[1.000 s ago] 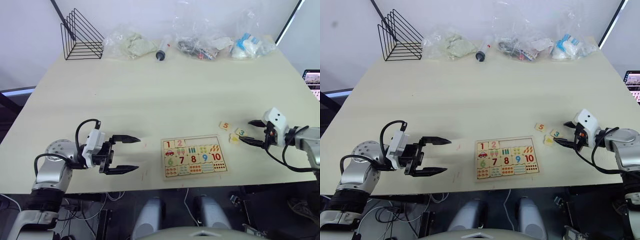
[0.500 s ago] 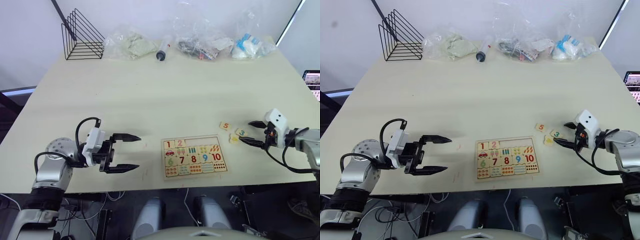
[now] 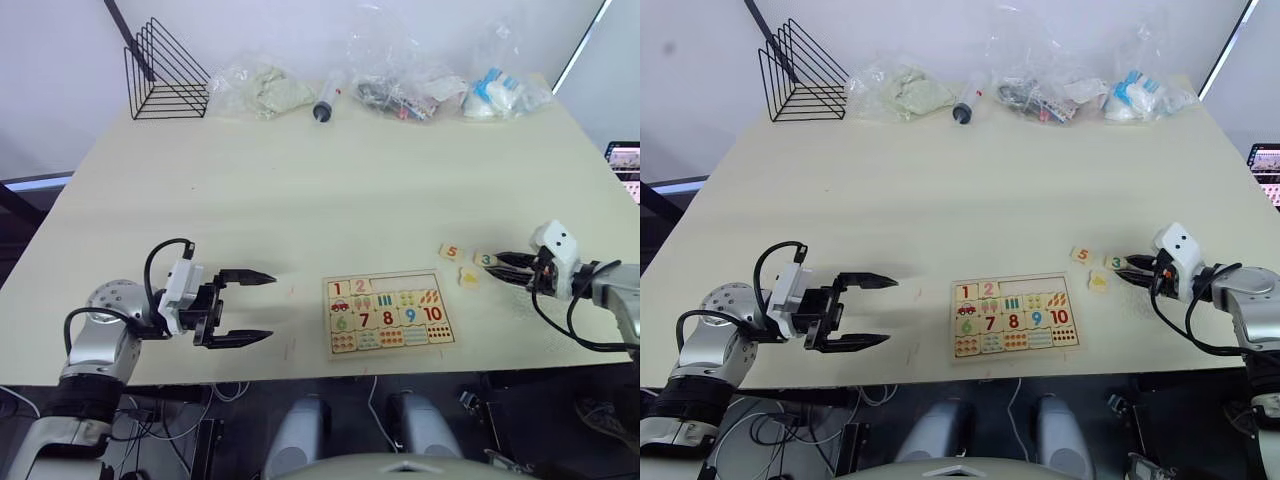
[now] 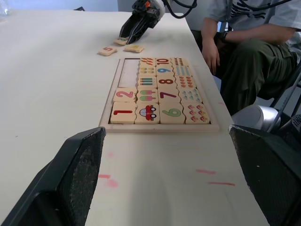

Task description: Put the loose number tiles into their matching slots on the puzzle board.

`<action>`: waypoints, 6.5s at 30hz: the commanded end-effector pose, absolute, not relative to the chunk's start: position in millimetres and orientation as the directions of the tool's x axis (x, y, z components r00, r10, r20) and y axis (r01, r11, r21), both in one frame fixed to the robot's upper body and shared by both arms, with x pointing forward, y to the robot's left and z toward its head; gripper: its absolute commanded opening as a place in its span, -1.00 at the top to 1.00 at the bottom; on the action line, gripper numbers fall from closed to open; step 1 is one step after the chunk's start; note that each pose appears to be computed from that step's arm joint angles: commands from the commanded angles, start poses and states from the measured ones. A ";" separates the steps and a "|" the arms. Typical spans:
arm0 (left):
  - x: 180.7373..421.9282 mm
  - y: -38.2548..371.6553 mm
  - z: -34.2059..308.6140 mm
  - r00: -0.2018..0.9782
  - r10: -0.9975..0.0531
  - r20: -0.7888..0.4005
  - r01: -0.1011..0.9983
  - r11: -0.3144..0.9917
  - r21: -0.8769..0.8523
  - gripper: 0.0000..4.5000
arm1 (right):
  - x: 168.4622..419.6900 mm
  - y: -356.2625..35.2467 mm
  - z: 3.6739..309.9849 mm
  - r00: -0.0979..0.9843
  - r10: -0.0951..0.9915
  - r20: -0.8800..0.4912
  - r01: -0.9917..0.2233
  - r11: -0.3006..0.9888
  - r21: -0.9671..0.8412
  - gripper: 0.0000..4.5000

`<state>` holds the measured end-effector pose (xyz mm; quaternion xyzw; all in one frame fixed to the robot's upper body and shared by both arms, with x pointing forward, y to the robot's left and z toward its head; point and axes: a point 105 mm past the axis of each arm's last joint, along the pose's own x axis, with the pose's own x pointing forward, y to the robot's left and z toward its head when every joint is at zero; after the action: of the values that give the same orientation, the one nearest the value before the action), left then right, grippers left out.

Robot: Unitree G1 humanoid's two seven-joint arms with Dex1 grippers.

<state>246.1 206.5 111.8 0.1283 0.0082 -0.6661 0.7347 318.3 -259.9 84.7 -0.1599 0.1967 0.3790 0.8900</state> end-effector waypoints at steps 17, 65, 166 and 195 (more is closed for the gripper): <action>248.8 210.1 119.4 0.105 -0.976 -0.190 0.970 0.059 0.234 -1.00 | 319.4 -241.1 131.1 0.561 0.634 -0.532 -0.821 0.509 -0.259 0.61; 240.3 175.0 137.9 0.061 -0.978 -0.199 0.971 0.012 0.237 -1.00 | 285.3 -76.1 137.5 0.383 0.492 -0.782 -0.913 0.331 -0.239 0.61; 245.5 188.0 131.9 0.142 -0.978 -0.155 0.960 0.098 0.262 -1.00 | 292.2 -81.3 95.6 0.289 0.885 -0.364 -0.955 0.239 -0.178 0.99; 249.4 209.7 125.1 0.431 -0.892 -0.138 0.893 0.399 0.209 -1.00 | 266.7 -166.9 125.3 0.559 0.823 -0.102 -0.821 0.531 -0.208 0.82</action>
<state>248.3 207.4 115.3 0.1171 0.0205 -0.5496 0.8269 274.0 -159.4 107.4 -0.1193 0.0300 0.4693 0.8744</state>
